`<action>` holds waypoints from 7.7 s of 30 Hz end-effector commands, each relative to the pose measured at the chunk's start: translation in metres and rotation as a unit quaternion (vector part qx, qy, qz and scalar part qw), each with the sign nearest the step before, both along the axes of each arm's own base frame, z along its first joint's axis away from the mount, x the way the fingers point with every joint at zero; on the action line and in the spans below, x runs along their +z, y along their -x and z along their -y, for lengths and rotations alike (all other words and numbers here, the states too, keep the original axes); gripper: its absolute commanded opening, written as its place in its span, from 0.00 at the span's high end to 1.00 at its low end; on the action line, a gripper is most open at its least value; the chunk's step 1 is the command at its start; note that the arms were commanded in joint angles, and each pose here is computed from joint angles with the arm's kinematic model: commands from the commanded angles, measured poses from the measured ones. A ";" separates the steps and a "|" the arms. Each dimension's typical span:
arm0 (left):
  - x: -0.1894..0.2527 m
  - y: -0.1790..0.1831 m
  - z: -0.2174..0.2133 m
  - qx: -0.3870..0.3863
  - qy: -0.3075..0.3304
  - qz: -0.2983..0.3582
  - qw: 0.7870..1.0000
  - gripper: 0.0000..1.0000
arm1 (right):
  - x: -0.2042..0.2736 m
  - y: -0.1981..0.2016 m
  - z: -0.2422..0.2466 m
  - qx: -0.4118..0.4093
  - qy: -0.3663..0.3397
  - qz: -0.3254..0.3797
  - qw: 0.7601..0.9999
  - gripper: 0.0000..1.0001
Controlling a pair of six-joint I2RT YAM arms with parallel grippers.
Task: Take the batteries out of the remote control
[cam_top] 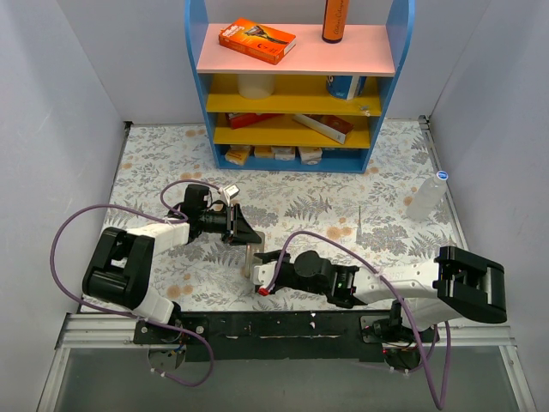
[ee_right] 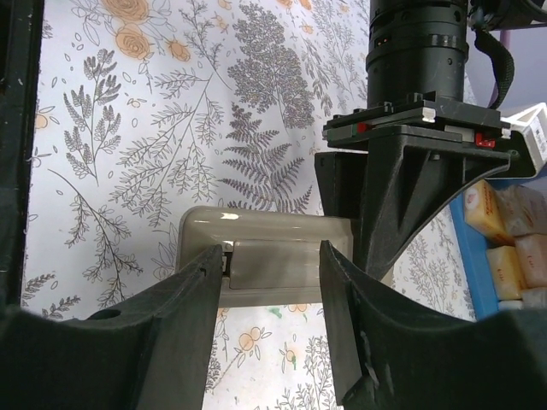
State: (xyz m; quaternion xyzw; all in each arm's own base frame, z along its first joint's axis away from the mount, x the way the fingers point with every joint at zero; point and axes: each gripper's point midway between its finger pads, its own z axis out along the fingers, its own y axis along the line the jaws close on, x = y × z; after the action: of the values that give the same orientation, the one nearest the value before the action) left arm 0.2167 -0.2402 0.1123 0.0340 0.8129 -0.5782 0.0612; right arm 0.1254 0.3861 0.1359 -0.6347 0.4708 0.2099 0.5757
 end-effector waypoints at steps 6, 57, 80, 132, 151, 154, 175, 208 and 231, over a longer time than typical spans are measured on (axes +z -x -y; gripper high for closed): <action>0.008 0.007 0.003 -0.016 0.014 -0.029 0.999 1.00 | 0.007 -0.012 -0.001 -0.036 -0.011 0.054 0.998 0.45; -0.056 -0.038 -0.049 0.113 -0.247 -0.005 0.962 1.00 | -0.034 -0.029 0.035 -0.179 -0.040 -0.062 0.981 0.47; -0.071 -0.045 -0.055 0.119 -0.275 -0.012 0.954 0.79 | -0.006 -0.047 0.078 -0.357 -0.133 -0.210 0.901 0.48; 0.022 -0.073 -0.080 0.239 -0.269 0.168 0.918 0.02 | -0.104 -0.161 0.299 -0.698 -0.033 -0.375 0.609 0.55; 0.026 -0.074 -0.082 0.247 -0.266 0.174 0.916 0.03 | -0.113 -0.171 0.285 -0.662 -0.014 -0.393 0.638 0.97; 0.029 -0.073 -0.080 0.244 -0.260 0.179 0.917 0.03 | -0.097 -0.175 0.273 -0.620 -0.004 -0.389 0.681 0.99; 0.063 -0.048 -0.035 0.190 -0.112 0.153 0.963 0.30 | 0.015 -0.101 0.102 -0.264 -0.056 -0.438 0.858 0.99; 0.076 -0.032 -0.001 0.174 -0.004 0.082 0.981 0.62 | 0.063 -0.061 0.022 -0.121 -0.139 -0.529 0.828 0.99; 0.098 -0.024 0.009 0.184 0.047 -0.059 0.980 1.00 | 0.102 -0.050 0.062 0.019 -0.265 -0.145 0.953 0.48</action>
State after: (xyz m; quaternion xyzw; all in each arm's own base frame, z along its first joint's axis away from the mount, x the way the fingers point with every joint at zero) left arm 0.2405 -0.2446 0.1812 -0.1376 0.7962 -0.5710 0.1453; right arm 0.1715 0.3365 0.1755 -0.3844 0.6440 0.4768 0.4584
